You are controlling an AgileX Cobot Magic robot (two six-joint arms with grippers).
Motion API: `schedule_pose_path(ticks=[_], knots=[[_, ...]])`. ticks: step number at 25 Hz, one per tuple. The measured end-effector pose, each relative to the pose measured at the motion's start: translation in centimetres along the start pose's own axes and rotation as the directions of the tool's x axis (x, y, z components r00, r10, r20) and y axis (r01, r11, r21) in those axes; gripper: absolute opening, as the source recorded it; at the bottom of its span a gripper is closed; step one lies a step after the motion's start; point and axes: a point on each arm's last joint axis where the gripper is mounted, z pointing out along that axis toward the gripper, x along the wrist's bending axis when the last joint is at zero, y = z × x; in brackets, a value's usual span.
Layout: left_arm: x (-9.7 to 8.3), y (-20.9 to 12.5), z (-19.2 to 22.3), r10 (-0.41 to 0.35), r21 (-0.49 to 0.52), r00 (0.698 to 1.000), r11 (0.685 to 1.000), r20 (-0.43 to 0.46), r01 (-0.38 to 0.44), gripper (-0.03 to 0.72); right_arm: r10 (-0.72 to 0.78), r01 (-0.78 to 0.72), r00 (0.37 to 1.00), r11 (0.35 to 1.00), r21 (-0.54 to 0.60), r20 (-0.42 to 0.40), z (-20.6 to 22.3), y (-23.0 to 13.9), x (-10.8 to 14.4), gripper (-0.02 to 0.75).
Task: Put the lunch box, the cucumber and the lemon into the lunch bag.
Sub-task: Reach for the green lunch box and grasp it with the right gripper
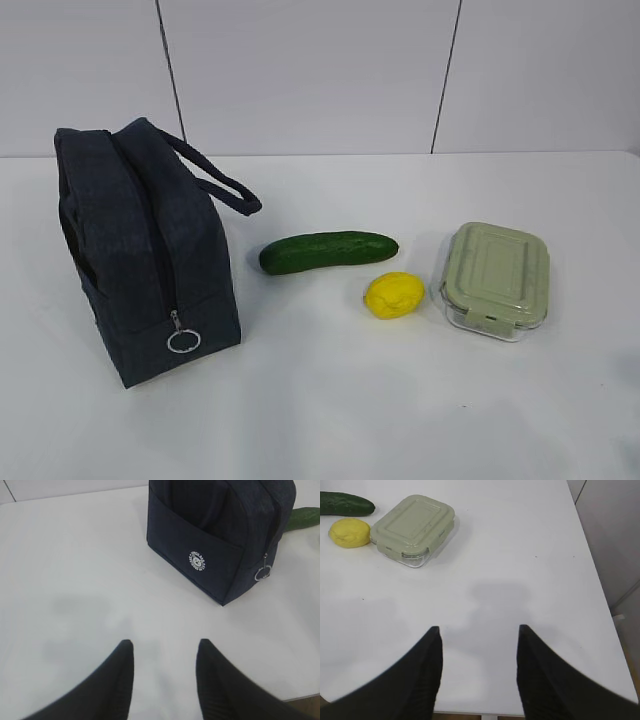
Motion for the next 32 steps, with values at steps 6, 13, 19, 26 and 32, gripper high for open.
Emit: schedule_pose_path(ticks=[6, 13, 19, 26, 32], knots=[[0.0, 0.0, 0.0, 0.0, 0.0, 1.0, 1.0, 0.0, 0.0, 0.305, 0.0, 0.0, 1.0, 1.0, 0.0, 0.0, 0.0, 0.0, 0.0, 0.374], [0.0, 0.0, 0.0, 0.0, 0.0, 1.0, 1.0, 0.0, 0.0, 0.305, 0.0, 0.0, 1.0, 1.0, 0.0, 0.0, 0.0, 0.0, 0.0, 0.374], [0.0, 0.0, 0.0, 0.0, 0.0, 1.0, 1.0, 0.0, 0.0, 0.305, 0.0, 0.0, 1.0, 1.0, 0.0, 0.0, 0.0, 0.0, 0.0, 0.374], [0.0, 0.0, 0.0, 0.0, 0.0, 1.0, 1.0, 0.0, 0.0, 0.305, 0.001, -0.001, 1.0, 1.0, -0.026, 0.002, -0.2, 0.3, -0.1, 0.374], [0.0, 0.0, 0.0, 0.0, 0.0, 1.0, 1.0, 0.0, 0.0, 0.305, 0.052, -0.051, 0.999, 0.984, -0.168, 0.003, -1.6, 2.4, -0.4, 0.374]])
